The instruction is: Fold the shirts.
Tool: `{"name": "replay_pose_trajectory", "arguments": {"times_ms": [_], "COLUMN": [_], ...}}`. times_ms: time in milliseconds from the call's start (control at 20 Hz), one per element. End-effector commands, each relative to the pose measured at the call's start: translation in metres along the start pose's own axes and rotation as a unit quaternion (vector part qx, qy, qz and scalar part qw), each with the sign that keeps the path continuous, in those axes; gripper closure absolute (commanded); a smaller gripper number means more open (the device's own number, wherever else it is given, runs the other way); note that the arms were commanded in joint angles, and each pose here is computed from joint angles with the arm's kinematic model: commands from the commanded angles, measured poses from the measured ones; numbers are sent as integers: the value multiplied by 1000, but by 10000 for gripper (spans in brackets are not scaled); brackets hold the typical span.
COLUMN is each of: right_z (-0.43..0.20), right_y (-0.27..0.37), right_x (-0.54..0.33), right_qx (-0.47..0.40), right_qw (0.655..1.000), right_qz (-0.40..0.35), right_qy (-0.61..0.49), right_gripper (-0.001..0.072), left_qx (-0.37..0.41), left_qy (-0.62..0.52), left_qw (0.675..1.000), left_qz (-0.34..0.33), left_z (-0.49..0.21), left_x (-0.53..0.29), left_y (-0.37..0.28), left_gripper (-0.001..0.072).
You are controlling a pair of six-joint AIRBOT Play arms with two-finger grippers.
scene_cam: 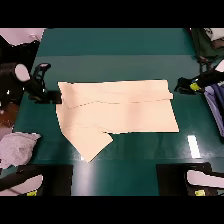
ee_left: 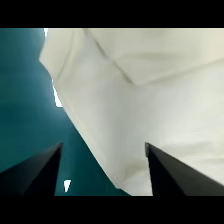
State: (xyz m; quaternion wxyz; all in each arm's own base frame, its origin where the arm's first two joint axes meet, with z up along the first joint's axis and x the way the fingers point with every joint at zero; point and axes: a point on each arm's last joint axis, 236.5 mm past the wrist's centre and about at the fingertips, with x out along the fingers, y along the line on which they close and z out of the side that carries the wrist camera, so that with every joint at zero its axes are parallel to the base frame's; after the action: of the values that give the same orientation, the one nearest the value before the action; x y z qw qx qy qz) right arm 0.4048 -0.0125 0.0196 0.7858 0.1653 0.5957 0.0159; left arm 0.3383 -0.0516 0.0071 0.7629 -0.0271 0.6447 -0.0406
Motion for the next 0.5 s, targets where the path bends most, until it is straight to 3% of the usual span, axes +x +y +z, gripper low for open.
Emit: {"name": "replay_pose_trajectory", "arguments": {"times_ms": [0,300,450], "right_z": [9,10,7], "right_y": [1,13,18], "right_x": [-36,-46,-44], "right_qx": [-3,-17,-25], "right_qw": [999,998,998], "right_qz": [0,5,7], "right_qy": [-50,-65,-60], "right_gripper": [334,334,334], "left_qx": [-38,-63,-81], "left_qy": [17,105,93], "left_qw": [998,989,986], "left_qz": [-37,-88,-116], "left_z": [-68,-187,-189], "left_x": [7,42,50], "left_y": [-36,-90,-111], "left_gripper": [102,102,102]}}
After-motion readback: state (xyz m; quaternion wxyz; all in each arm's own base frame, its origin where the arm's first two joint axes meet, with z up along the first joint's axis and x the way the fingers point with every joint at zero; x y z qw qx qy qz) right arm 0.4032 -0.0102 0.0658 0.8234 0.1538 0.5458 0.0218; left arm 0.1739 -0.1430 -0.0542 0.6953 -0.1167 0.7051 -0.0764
